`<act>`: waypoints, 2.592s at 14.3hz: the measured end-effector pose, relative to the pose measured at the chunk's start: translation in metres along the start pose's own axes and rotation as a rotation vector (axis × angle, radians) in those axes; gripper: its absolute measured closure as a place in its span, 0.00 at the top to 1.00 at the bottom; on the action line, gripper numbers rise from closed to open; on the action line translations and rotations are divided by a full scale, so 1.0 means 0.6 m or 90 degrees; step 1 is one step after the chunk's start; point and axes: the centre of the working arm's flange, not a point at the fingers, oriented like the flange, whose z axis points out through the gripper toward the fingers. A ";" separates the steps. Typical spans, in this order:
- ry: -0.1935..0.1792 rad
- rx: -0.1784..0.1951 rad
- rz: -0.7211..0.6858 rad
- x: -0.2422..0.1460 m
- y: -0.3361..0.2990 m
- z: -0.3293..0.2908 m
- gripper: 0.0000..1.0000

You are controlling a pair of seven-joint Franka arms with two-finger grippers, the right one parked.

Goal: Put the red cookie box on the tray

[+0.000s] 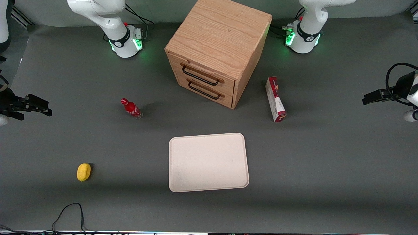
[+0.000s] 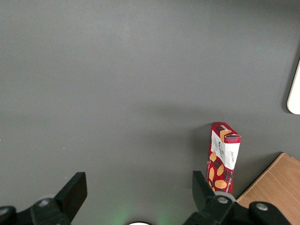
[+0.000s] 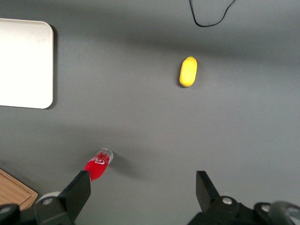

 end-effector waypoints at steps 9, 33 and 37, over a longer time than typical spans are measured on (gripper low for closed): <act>-0.006 -0.001 0.000 -0.010 -0.002 -0.008 1.00; 0.007 -0.026 0.113 -0.236 0.378 -0.040 1.00; 0.043 -0.026 0.104 -0.283 0.347 0.028 1.00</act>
